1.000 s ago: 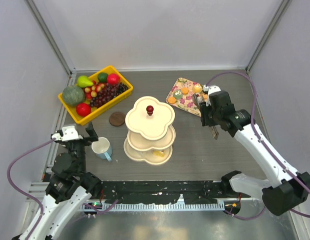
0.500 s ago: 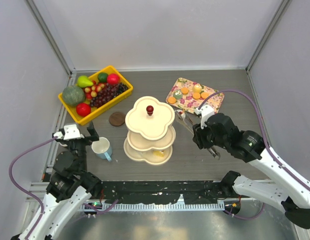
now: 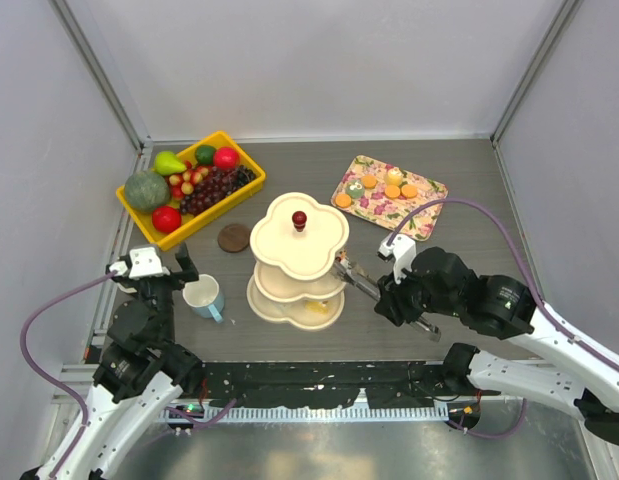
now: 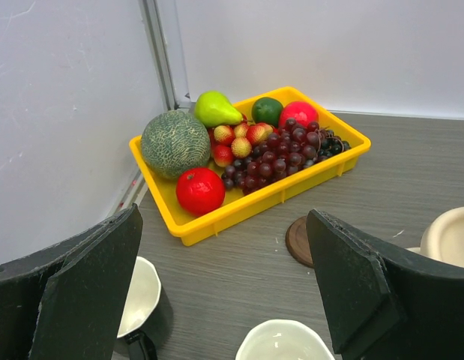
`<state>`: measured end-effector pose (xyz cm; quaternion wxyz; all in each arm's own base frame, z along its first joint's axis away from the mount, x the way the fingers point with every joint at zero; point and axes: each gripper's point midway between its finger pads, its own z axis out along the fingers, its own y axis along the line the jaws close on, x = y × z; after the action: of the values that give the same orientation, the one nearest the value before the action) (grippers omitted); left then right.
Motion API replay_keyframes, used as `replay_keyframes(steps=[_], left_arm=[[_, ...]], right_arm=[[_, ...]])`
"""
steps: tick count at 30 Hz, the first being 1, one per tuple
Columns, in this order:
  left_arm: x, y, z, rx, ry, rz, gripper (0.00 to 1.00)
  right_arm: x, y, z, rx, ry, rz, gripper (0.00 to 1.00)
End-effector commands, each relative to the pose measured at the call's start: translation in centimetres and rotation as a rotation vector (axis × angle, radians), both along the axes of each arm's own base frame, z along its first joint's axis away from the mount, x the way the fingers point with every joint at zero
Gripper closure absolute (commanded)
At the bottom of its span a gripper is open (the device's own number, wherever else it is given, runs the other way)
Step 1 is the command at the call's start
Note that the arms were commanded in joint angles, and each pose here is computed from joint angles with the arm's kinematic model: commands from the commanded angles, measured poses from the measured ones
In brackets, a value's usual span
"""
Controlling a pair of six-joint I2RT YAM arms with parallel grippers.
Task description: Serve the afternoon tea
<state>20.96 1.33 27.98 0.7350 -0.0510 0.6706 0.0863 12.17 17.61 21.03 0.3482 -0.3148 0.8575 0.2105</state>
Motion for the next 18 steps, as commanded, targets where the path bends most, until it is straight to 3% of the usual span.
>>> replay_keyframes(steps=[1, 8, 18], left_arm=[[0.0, 0.3, 1.0, -0.01, -0.025, 0.018, 0.01], [0.0, 0.4, 1.1, -0.01, -0.025, 0.023, 0.01], [0.0, 0.4, 1.0, -0.011, -0.027, 0.026, 0.01]], right_arm=[[-1.5, 2.1, 1.2, 0.094, 0.01, 0.105, 0.64], [-2.6, 4.5, 0.9, 0.106, 0.012, 0.209, 0.64], [-0.5, 8.2, 1.5, 0.121, -0.077, 0.246, 0.64]])
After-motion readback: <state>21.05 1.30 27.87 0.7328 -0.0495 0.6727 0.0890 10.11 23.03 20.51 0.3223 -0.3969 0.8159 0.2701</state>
